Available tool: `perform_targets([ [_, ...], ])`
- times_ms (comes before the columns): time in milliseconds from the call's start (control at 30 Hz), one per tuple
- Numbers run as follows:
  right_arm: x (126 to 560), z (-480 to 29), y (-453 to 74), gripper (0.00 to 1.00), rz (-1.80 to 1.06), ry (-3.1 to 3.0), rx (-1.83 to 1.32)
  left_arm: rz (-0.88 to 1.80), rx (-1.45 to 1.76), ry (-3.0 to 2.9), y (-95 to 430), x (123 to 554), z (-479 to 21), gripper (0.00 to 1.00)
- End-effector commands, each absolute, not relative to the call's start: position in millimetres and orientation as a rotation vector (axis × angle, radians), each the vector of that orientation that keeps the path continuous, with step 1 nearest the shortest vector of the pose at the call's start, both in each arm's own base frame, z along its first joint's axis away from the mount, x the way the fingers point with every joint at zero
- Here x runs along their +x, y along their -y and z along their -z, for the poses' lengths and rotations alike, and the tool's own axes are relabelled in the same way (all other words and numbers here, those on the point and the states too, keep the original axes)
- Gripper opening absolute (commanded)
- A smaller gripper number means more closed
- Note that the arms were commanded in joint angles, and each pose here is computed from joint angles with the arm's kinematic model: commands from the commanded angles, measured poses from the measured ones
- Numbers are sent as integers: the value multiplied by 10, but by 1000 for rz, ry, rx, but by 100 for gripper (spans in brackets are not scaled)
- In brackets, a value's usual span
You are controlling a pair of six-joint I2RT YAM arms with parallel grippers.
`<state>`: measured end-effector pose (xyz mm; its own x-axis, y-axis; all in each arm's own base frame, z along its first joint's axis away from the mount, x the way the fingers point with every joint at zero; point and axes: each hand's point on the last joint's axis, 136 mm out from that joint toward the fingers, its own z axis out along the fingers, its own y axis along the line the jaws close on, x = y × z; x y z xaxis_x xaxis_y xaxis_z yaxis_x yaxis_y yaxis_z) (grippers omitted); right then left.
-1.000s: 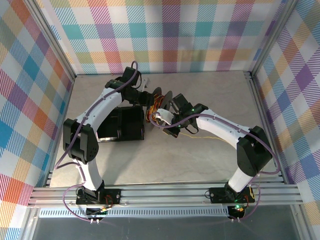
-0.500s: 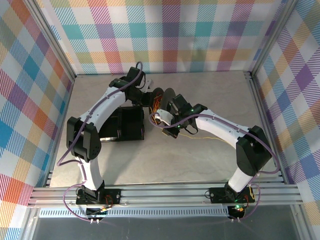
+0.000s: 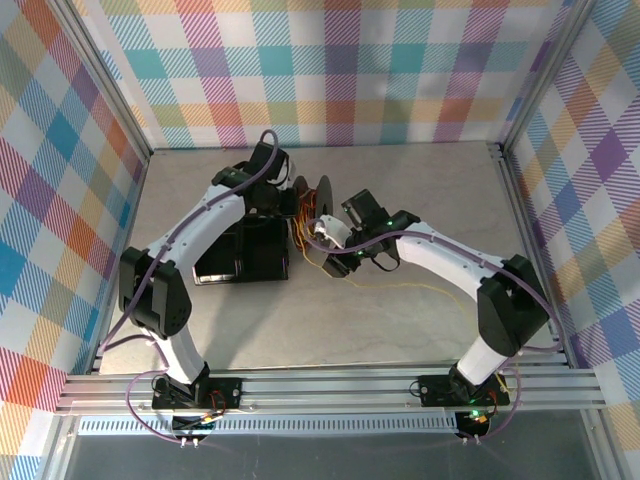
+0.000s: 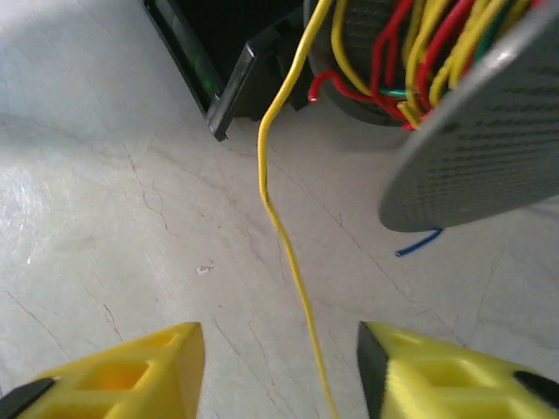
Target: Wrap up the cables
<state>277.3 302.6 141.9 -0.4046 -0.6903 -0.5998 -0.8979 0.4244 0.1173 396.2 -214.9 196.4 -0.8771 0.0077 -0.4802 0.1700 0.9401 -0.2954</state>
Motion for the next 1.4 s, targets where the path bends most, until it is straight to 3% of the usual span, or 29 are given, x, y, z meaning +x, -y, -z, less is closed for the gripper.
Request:
perform_targets([
  [0, 2784, -1850, -3048, 58, -692, -2158, -1197, 508, 17, -2360, 2106, 4112, -2703, 0],
  [100, 2815, -2164, -2980, 70, -737, -2172, -1015, 480, -56, -2283, 1977, 4189, -2888, 0],
  [400, 2522, -3200, -2917, 72, -1109, -2039, -671, 448, -195, -2027, 1760, 4521, -3650, 0],
  [500, 2466, -3297, -2916, 73, -1256, -2061, -469, 444, -234, -1978, 1687, 4558, -3803, 0],
  [700, 2476, -2605, -2876, 75, -1345, -2287, 32, 473, -291, -1924, 1594, 4445, -3881, 0],
  [800, 2578, -2239, -2697, 78, -1265, -2338, 312, 476, -297, -1931, 1564, 4370, -3848, 0],
  [900, 2703, -2032, -2501, 87, -1172, -2318, 545, 482, -289, -1946, 1552, 4290, -3793, 0],
  [1033, 2866, -1705, -2275, 90, -1040, -2333, 823, 516, -280, -1957, 1556, 4172, -3750, 0],
  [1167, 3079, -1538, -2208, 87, -989, -2322, 949, 550, -268, -1966, 1556, 4045, -3734, 0],
  [1367, 3307, -1399, -2149, 74, -943, -2299, 1039, 580, -247, -1980, 1555, 3896, -3702, 0],
])
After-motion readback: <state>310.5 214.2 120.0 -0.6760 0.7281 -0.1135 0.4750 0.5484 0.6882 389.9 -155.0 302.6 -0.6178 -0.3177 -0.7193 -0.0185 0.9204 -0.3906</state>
